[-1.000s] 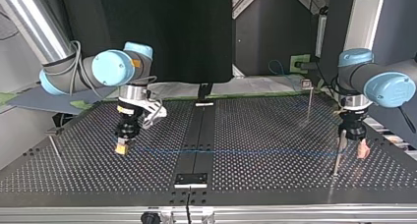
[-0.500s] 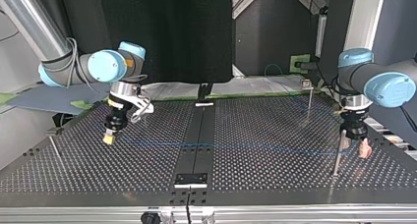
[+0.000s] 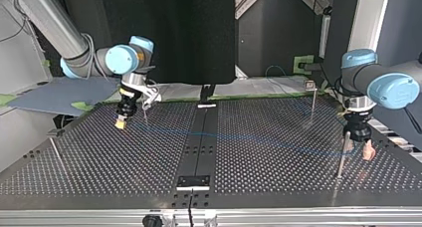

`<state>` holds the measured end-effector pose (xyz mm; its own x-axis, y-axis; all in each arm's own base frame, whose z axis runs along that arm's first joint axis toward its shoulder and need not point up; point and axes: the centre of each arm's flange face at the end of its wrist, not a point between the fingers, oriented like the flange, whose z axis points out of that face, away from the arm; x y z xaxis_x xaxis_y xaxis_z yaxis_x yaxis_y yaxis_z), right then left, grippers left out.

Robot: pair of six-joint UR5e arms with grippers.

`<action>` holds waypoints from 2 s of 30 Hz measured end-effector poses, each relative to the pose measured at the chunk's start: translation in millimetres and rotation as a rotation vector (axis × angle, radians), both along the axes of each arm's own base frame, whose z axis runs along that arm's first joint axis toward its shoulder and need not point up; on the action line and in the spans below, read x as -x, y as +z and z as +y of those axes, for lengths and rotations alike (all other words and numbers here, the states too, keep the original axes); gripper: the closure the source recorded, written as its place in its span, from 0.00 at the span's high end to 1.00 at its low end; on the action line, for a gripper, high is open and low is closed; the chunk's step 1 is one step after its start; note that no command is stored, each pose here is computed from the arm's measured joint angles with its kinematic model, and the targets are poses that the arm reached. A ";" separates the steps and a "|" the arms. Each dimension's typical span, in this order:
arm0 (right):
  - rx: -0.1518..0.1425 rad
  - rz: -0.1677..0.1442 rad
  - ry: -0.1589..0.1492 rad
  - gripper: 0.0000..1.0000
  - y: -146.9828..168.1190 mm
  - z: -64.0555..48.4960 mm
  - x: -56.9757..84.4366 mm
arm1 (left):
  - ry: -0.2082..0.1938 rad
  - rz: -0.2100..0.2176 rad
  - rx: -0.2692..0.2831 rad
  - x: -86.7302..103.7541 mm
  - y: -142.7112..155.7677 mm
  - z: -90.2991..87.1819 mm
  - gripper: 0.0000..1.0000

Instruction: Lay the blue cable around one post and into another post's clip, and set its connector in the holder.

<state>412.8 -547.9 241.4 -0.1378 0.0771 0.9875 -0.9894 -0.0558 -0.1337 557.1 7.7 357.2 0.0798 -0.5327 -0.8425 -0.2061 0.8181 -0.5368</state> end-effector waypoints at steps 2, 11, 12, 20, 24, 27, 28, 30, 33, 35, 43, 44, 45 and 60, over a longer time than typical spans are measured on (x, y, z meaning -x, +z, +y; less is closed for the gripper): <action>-0.002 -0.003 -0.004 0.24 -6.4 1.6 2.0 | -0.001 0.000 0.000 -0.1 0.1 -0.4 1.00; -0.010 -0.057 -0.055 0.24 -36.3 10.9 19.6 | -0.007 0.001 -0.002 -0.1 0.0 -3.8 1.00; -0.011 -0.066 -0.061 0.24 -39.8 11.5 22.6 | -0.008 0.001 -0.002 -0.1 0.0 -4.1 1.00; -0.012 -0.038 -0.042 0.24 -64.5 15.9 39.9 | -0.015 0.003 -0.012 -0.1 0.0 -7.6 1.00; -0.010 -0.002 -0.033 0.26 -76.1 15.1 53.8 | -0.022 0.008 -0.021 0.3 -0.3 -11.3 1.00; -0.010 0.011 -0.032 0.28 -84.7 12.8 66.9 | -0.026 0.013 -0.022 0.8 -0.8 -13.7 1.00; -0.011 0.015 -0.032 0.28 -87.8 12.0 71.4 | -0.027 0.014 -0.022 0.9 -0.9 -14.1 1.00; -0.015 0.021 -0.032 0.28 -97.4 10.3 83.3 | -0.029 0.016 -0.022 1.1 -1.0 -15.3 1.00; -0.031 0.031 -0.032 0.28 -117.0 9.1 99.8 | -0.034 0.020 -0.023 1.5 -1.4 -18.0 1.00; -0.045 0.040 -0.032 0.28 -130.3 9.2 109.2 | -0.036 0.021 -0.026 1.6 -1.3 -19.5 1.00; -0.110 0.108 -0.033 0.28 -189.8 15.8 149.9 | -0.037 0.034 -0.035 3.5 -2.0 -26.7 1.00; -0.117 0.114 -0.032 0.28 -195.7 17.1 154.1 | -0.037 0.035 -0.035 3.7 -2.0 -27.0 1.00; -0.127 0.123 -0.032 0.28 -203.5 19.0 159.6 | -0.036 0.034 -0.036 3.8 -1.7 -27.2 1.00; -0.238 0.189 0.057 0.28 -276.7 70.6 185.4 | -0.021 0.037 -0.034 6.3 0.7 -29.1 1.00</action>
<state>227.4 -477.3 -35.3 0.0530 -0.1621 0.9854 -0.9942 -0.1014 0.0368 550.8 -21.4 357.9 0.0375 -0.5045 -0.8626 -0.2079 0.8404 -0.5006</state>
